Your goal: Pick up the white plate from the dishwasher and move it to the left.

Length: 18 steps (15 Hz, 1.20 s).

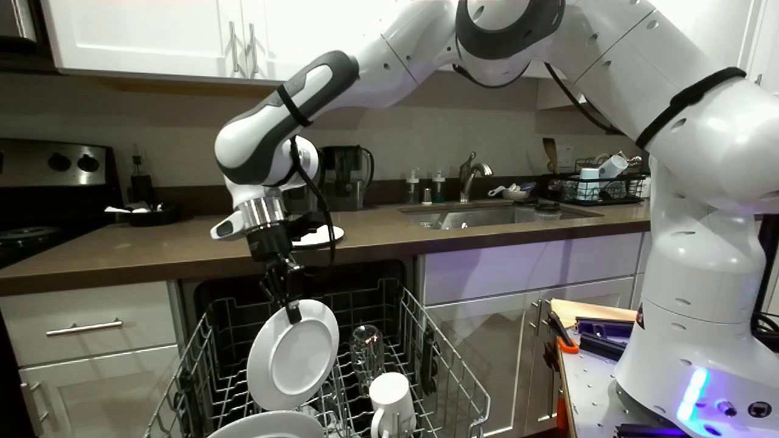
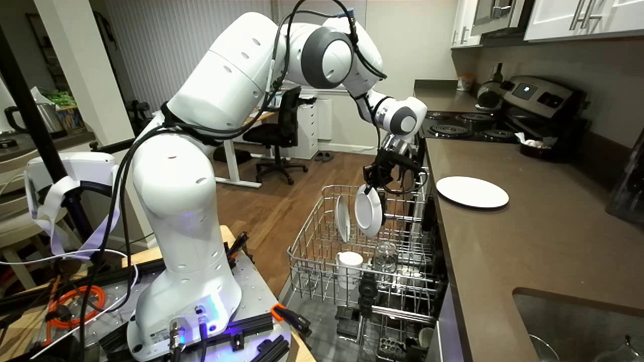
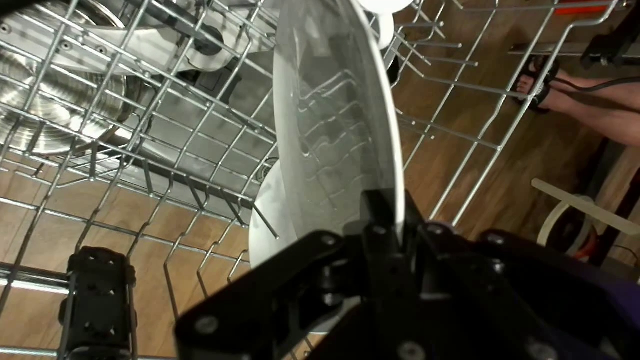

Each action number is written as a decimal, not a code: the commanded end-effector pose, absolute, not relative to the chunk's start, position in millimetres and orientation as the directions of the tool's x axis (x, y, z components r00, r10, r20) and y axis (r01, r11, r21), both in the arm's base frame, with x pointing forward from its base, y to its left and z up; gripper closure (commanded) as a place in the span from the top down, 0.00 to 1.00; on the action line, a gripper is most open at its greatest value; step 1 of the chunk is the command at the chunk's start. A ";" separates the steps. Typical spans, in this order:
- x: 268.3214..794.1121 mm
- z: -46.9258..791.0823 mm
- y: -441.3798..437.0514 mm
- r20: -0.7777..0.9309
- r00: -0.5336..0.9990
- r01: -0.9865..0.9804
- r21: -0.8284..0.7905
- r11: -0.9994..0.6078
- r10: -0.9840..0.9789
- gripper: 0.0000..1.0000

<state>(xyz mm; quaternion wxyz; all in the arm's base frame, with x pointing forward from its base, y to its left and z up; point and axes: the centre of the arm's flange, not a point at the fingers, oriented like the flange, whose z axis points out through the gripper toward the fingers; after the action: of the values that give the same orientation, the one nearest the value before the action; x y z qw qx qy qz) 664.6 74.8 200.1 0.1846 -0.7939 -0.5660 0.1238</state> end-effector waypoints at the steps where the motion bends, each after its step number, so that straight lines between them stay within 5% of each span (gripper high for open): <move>1: 664.6 200.0 74.8 0.012 0.329 0.853 -0.433 -0.291 0.944 0.02; 18: 663.8 215.4 88.4 -0.023 0.487 0.782 -0.433 -0.448 0.873 0.02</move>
<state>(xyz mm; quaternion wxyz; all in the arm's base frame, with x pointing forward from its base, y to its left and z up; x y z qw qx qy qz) 665.7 84.4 192.0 0.1869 -0.8300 -0.5108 0.1236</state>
